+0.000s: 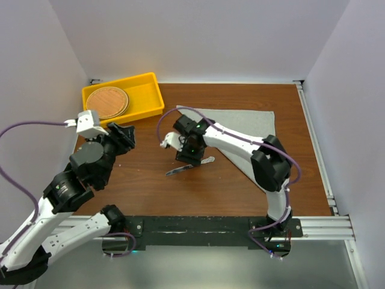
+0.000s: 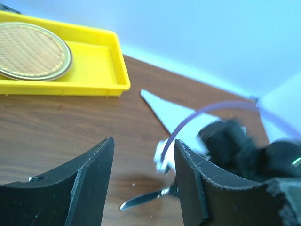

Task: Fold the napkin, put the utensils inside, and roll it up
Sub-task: Grab a utensil with the right arm

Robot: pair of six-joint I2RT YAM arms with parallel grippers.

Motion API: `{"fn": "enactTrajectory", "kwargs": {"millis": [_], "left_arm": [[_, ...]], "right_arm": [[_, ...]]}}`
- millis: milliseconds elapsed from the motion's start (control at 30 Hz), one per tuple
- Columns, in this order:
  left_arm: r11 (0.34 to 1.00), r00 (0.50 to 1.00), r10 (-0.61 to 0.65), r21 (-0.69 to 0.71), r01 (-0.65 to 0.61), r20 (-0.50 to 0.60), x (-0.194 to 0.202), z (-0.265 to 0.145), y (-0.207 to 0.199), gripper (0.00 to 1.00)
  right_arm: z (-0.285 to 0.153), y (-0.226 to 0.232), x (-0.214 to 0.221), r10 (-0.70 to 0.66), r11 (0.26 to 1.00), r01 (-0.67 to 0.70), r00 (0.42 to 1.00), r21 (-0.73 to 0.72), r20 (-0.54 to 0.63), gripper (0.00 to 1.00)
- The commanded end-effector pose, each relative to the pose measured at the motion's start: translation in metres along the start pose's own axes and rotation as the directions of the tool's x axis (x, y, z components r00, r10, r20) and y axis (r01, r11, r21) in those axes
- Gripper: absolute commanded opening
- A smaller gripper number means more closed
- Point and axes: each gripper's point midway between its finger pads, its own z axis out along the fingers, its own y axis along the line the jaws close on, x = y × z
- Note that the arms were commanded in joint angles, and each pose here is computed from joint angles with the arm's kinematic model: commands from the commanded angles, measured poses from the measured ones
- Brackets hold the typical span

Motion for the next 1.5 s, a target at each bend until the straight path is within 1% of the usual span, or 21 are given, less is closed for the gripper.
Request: {"fn": "enactTrajectory", "kwargs": {"millis": [0, 167, 333, 467, 600, 800, 900, 933, 967, 1033, 1067, 1133, 1167, 1267, 1333, 1400, 1467], "left_arm": [[0.99, 0.994, -0.059, -0.119, 0.069, 0.092, -0.027, -0.008, 0.022, 0.59], [0.991, 0.996, -0.002, -0.134, 0.014, 0.095, -0.034, -0.006, 0.021, 0.59], [0.993, 0.997, 0.035, -0.111, -0.027, 0.068, -0.03, -0.003, 0.015, 0.59], [0.992, 0.996, 0.058, -0.114, -0.051, 0.063, -0.028, -0.001, 0.015, 0.59], [0.99, 0.994, 0.092, -0.111, -0.085, 0.053, -0.026, 0.002, 0.012, 0.6], [0.987, 0.991, 0.123, -0.112, -0.116, 0.06, -0.029, 0.005, 0.009, 0.62], [0.986, 0.989, 0.133, -0.109, -0.125, 0.069, -0.031, 0.005, 0.009, 0.62], [0.986, 0.988, 0.134, -0.109, -0.125, 0.071, -0.032, 0.005, 0.009, 0.62], [0.986, 0.988, 0.134, -0.109, -0.125, 0.075, -0.032, 0.005, 0.009, 0.63], [0.985, 0.988, 0.136, -0.115, -0.127, 0.074, -0.032, 0.005, 0.009, 0.63], [0.985, 0.988, 0.133, -0.117, -0.124, 0.077, -0.032, 0.006, 0.009, 0.63], [0.985, 0.988, 0.132, -0.118, -0.122, 0.077, -0.032, 0.006, 0.01, 0.63], [0.986, 0.988, 0.132, -0.117, -0.122, 0.076, -0.031, 0.006, 0.009, 0.63], [0.986, 0.988, 0.132, -0.109, -0.124, 0.075, -0.031, 0.007, 0.007, 0.63], [0.986, 0.988, 0.137, -0.109, -0.129, 0.072, -0.031, 0.007, 0.006, 0.63], [0.985, 0.988, 0.143, -0.104, -0.136, 0.065, -0.03, 0.008, 0.004, 0.63], [0.985, 0.987, 0.149, -0.101, -0.143, 0.056, -0.028, 0.01, 0.003, 0.63]], "right_arm": [[0.01, 0.025, -0.005, -0.174, 0.984, 0.171, 0.983, -0.052, -0.066, 0.56], [0.026, 0.029, -0.002, -0.223, 0.975, 0.219, 0.967, -0.045, -0.121, 0.51], [0.031, 0.023, -0.001, -0.249, 0.969, 0.247, 0.957, -0.031, -0.147, 0.51], [0.034, 0.018, -0.001, -0.271, 0.962, 0.271, 0.949, -0.025, -0.159, 0.53], [0.04, 0.019, -0.007, -0.274, 0.962, 0.269, 0.951, -0.054, -0.141, 0.55], [0.054, 0.012, 0.009, -0.232, 0.969, 0.216, 0.961, -0.116, -0.151, 0.53], [0.059, 0.013, 0.02, -0.216, 0.971, 0.193, 0.962, -0.142, -0.168, 0.45], [0.061, 0.015, 0.024, -0.212, 0.971, 0.187, 0.961, -0.147, -0.176, 0.38], [0.065, 0.018, 0.032, -0.21, 0.971, 0.181, 0.958, -0.157, -0.194, 0.29], [0.068, 0.023, 0.039, -0.195, 0.973, 0.163, 0.959, -0.166, -0.206, 0.24], [0.072, 0.027, 0.046, -0.192, 0.972, 0.155, 0.956, -0.175, -0.22, 0.18], [0.074, 0.031, 0.051, -0.181, 0.973, 0.139, 0.955, -0.184, -0.235, 0.13], [0.076, 0.034, 0.052, -0.183, 0.972, 0.137, 0.952, -0.193, -0.244, 0.08], [0.081, 0.04, 0.053, -0.16, 0.977, 0.113, 0.949, -0.182, -0.272, 0.0], [0.083, 0.039, 0.056, -0.107, 0.986, 0.061, 0.946, -0.153, -0.307, 0.0], [0.08, 0.04, 0.05, -0.05, 0.991, 0.012, 0.954, -0.13, -0.296, 0.0], [0.075, 0.038, 0.04, -0.004, 0.995, -0.019, 0.971, -0.095, -0.241, 0.0]]}}
